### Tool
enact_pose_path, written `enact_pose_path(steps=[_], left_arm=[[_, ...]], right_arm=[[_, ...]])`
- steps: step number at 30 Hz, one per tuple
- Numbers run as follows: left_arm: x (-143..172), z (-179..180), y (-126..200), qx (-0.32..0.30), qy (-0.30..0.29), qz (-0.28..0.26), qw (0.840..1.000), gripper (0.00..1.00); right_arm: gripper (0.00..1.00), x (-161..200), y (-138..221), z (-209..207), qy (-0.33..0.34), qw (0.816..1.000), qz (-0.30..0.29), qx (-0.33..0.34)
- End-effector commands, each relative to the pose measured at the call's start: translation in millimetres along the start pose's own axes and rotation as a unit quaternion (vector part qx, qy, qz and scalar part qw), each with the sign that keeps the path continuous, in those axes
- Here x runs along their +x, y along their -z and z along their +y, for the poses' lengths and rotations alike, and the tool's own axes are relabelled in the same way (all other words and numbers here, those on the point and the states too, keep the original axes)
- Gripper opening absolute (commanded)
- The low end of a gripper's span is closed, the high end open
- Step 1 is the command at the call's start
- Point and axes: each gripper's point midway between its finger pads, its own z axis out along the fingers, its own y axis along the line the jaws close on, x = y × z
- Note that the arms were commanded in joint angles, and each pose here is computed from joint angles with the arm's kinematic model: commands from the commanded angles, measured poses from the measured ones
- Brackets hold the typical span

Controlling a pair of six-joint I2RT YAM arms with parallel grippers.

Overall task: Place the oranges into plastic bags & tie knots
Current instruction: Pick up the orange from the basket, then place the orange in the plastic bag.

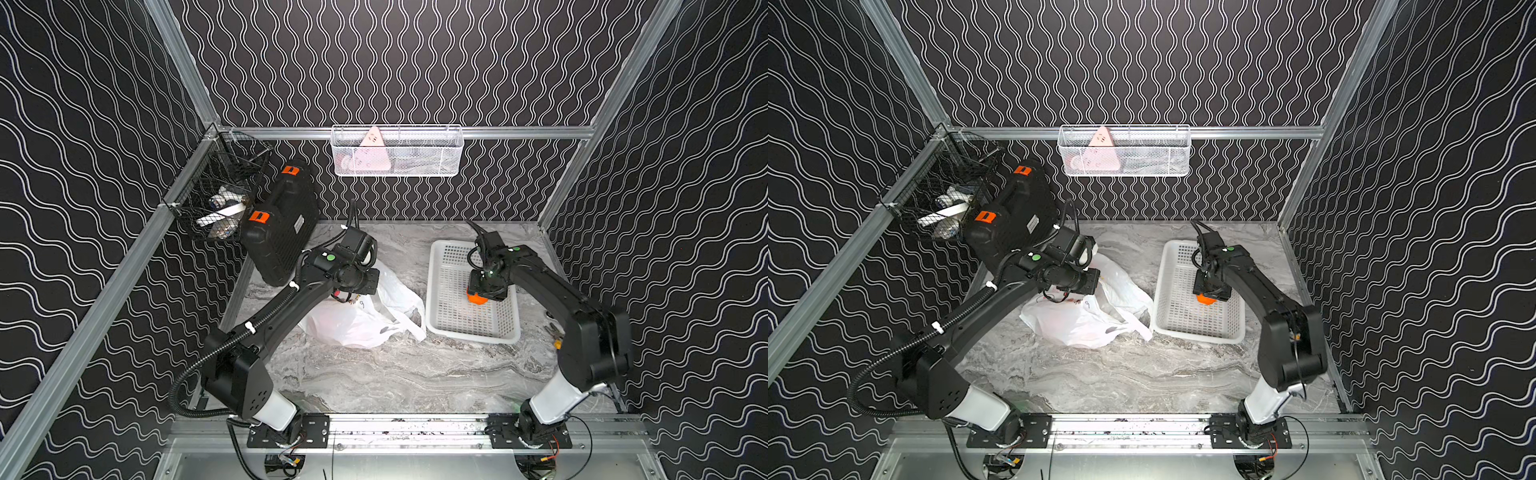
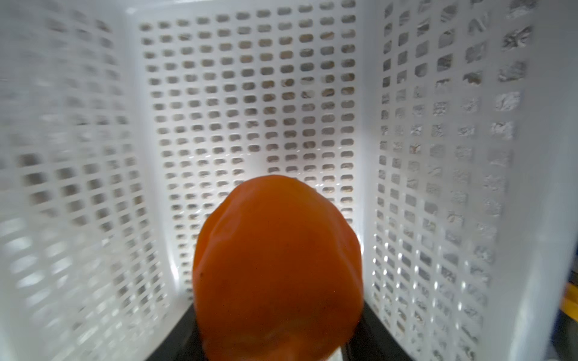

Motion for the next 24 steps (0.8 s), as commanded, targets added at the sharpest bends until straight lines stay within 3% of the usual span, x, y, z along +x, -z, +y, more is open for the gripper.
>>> enact_pose_path(steps=[1, 7, 12, 24], left_arm=[[-2, -1, 3, 0.004, -0.005, -0.005, 1.000, 0.00], [0, -1, 4, 0.003, -0.005, -0.002, 1.000, 0.00], [-4, -4, 6, 0.011, -0.002, -0.009, 1.000, 0.00], [-9, -5, 10, 0.012, 0.009, -0.018, 1.000, 0.00]], right_arm=[[0.51, 14, 25, 61, -0.007, 0.989, 0.014, -0.150], [0.49, 53, 49, 190, 0.030, 0.945, 0.030, -0.324], [0.49, 71, 31, 256, 0.044, 0.922, 0.058, -0.379], [0.53, 111, -15, 324, 0.063, 0.902, 0.129, -0.407]])
